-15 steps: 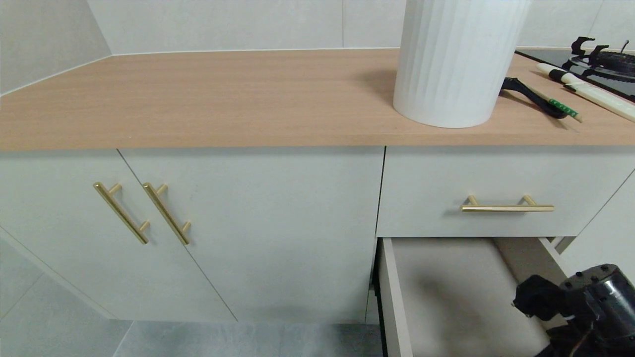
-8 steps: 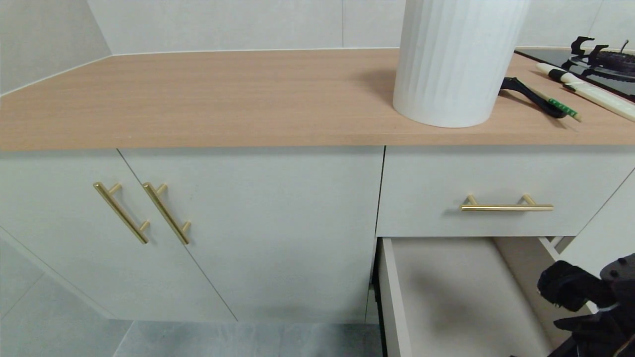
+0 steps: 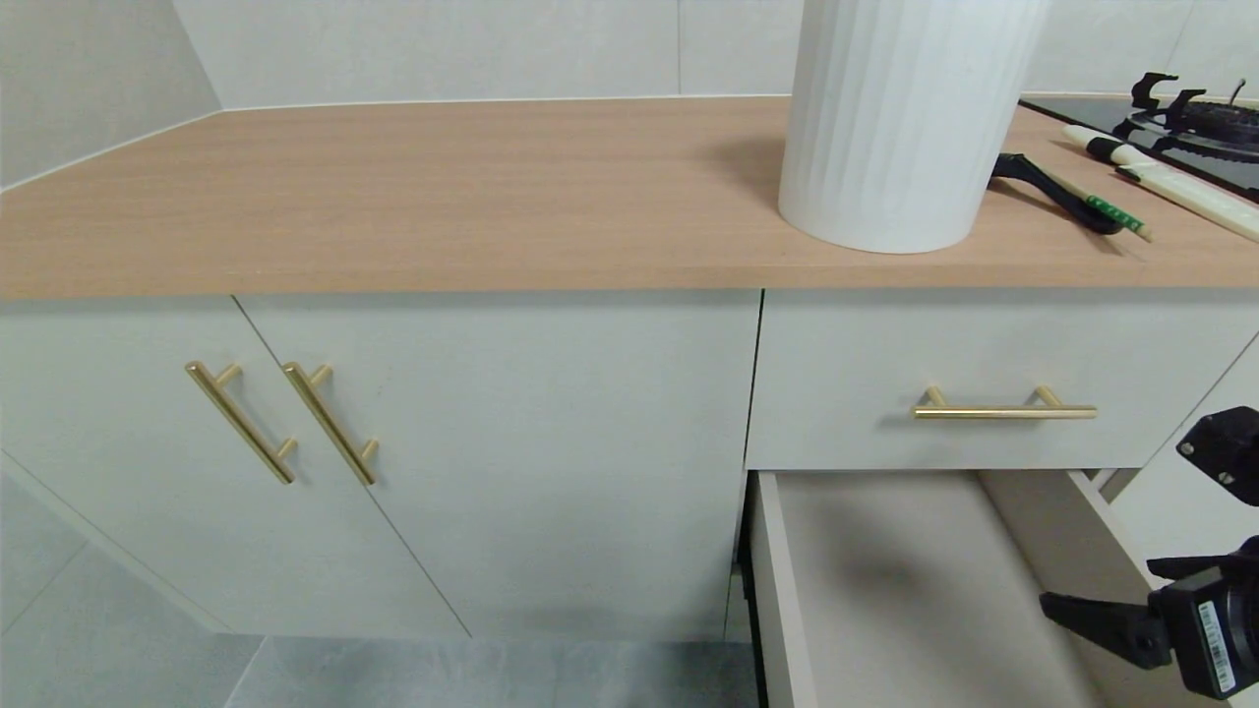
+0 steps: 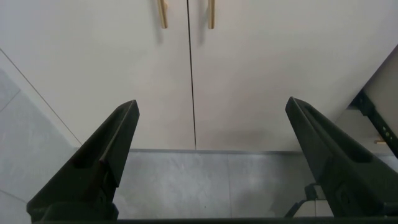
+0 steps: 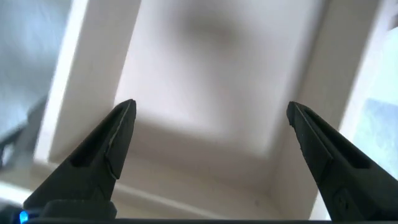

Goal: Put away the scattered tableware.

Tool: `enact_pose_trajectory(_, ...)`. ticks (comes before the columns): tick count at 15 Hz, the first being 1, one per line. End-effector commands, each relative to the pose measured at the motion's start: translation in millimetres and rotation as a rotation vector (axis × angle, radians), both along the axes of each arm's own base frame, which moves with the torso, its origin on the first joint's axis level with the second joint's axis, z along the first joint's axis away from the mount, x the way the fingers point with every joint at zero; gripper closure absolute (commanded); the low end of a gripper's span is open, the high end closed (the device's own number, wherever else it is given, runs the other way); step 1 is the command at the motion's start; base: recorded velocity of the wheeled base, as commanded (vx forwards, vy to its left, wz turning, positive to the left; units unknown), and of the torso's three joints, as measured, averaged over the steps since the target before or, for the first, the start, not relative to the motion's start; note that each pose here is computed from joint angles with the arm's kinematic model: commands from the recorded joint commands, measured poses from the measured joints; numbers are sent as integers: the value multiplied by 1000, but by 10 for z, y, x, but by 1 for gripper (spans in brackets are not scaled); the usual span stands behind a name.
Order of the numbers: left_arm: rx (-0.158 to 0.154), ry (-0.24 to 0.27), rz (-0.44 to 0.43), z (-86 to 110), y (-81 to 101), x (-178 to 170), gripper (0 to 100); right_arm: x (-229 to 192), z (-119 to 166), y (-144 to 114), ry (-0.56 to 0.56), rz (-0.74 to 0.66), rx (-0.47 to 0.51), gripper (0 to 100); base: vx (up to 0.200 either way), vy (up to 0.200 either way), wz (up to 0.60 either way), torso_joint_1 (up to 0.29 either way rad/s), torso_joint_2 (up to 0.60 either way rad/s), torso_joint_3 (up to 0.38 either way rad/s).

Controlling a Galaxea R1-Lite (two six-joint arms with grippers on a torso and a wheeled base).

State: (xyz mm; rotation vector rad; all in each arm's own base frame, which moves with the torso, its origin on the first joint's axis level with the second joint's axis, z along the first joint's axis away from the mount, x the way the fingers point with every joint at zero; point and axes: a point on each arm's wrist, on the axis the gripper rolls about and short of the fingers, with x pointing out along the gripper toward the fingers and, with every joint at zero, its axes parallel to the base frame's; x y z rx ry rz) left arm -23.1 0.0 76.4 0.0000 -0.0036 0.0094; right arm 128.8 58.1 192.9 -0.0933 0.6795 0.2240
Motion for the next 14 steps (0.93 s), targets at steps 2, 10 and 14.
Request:
enact_pose_trajectory(2, 0, 1, 1, 0, 0, 0, 0, 1, 40, -46, -32, -25, 12, 0, 0, 0, 0, 0, 0, 0)
enact_pose_trajectory(10, -2, 1, 1, 0, 0, 0, 0, -15, 20, -56, -34, -12, -10, 0, 0, 0, 0, 65, -87, -98)
enact_pose_trajectory(14, 0, 1, 1, 0, 0, 0, 0, -15, 20, -56, -34, -12, -10, 0, 0, 0, 0, 128, -559, -253)
